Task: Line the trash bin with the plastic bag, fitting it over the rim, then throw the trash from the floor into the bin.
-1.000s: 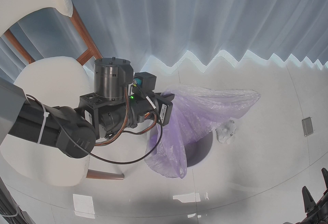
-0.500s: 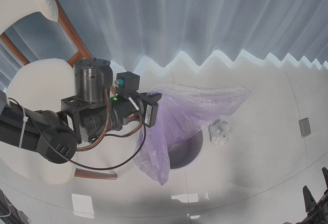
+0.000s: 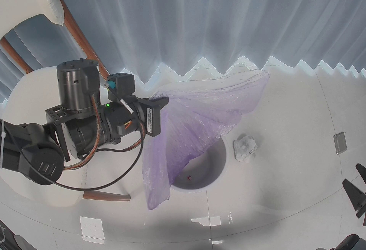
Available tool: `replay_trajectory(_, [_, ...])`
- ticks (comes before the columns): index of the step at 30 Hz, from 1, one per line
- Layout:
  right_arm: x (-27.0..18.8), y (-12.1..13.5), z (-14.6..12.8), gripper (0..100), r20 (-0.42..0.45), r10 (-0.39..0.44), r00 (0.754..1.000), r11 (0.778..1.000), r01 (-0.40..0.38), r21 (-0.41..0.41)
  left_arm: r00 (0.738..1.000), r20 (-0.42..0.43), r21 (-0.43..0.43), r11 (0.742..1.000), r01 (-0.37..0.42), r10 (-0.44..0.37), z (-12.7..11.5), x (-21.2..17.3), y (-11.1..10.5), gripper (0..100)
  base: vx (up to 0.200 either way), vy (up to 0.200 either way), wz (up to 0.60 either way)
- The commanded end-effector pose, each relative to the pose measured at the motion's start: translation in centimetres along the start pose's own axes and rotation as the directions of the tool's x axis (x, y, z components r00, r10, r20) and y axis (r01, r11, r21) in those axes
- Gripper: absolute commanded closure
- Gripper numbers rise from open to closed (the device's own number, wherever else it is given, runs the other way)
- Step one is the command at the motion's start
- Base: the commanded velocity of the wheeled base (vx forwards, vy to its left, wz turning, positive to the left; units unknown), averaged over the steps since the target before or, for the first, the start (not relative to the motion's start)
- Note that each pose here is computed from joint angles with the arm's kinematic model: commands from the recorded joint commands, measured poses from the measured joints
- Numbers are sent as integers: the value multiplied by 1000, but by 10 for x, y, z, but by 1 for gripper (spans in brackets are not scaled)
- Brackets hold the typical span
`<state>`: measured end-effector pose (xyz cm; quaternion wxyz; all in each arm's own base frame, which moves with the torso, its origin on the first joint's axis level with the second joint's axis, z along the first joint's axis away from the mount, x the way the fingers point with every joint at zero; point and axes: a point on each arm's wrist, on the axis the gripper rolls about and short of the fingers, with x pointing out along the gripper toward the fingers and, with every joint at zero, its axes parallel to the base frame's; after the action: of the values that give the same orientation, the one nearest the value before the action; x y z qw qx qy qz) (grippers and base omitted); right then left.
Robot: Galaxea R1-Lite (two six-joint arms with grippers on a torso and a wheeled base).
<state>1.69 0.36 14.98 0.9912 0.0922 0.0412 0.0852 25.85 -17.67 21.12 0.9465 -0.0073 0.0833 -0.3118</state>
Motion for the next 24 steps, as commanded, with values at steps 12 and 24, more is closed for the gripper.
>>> replay_trajectory(12, [161,6,19,0,-500,111,859,985,-28,170,1000,16,137,991,-8,6,-3,-53,8,100,0,0,0])
replay_trajectory(24, [236,1,-16,0,-427,124,896,991,-90,100,1000,19,179,984,-5,1,-2,-54,8,100,0,0,0])
